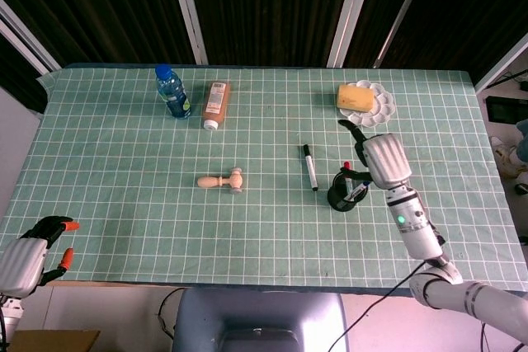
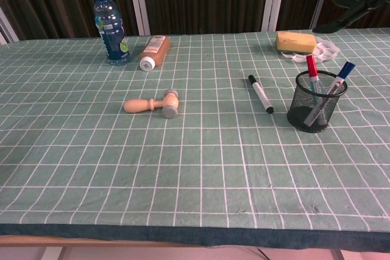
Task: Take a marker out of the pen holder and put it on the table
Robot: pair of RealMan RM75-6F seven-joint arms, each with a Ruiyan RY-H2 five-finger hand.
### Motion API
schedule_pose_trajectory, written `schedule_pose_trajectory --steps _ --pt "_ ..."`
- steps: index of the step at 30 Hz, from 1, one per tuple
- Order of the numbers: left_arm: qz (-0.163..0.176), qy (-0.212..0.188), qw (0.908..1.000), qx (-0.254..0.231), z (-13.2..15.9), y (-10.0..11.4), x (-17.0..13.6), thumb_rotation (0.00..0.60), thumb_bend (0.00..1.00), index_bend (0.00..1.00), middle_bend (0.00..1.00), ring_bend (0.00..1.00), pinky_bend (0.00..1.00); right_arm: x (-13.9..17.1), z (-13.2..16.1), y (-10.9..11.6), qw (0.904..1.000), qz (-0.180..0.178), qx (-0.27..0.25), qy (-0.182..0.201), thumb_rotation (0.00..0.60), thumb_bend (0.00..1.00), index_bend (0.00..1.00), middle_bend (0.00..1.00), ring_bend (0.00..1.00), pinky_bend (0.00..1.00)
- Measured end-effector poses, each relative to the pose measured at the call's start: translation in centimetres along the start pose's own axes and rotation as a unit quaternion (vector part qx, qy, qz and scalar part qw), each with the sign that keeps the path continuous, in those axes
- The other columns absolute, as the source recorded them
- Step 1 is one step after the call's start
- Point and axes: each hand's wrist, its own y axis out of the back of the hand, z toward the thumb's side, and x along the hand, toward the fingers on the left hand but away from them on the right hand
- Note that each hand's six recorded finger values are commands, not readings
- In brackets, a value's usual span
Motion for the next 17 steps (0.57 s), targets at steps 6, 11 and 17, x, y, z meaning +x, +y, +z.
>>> schedule_pose_trajectory --steps 6,11,17 --pt "-0.001 -0.001 1.0 0.008 0.1 -0.1 -0.1 0.6 0.48 0.3 0.22 0.17 0.38 9.8 -5.2 4.6 0.9967 -0.05 0.0 -0.064 0.6 0.2 0.41 0.59 0.51 0.6" --pt "0.0 -0.002 0.9999 0.016 0.4 -0.2 -0.1 0.6 0.48 0.3 0.22 0.17 0.38 17.5 -8.0 4.3 0.9882 -0.017 0.006 -0.152 0.6 0.15 0.17 0.21 0.16 0.19" --pt "0.002 -0.003 0.9997 0.024 0.6 -0.4 0.0 0.6 0.48 0.3 0.22 0.17 0.38 19.3 -8.7 3.3 0.9827 0.027 0.011 -0.183 0.6 0.15 0.03 0.06 0.04 0.11"
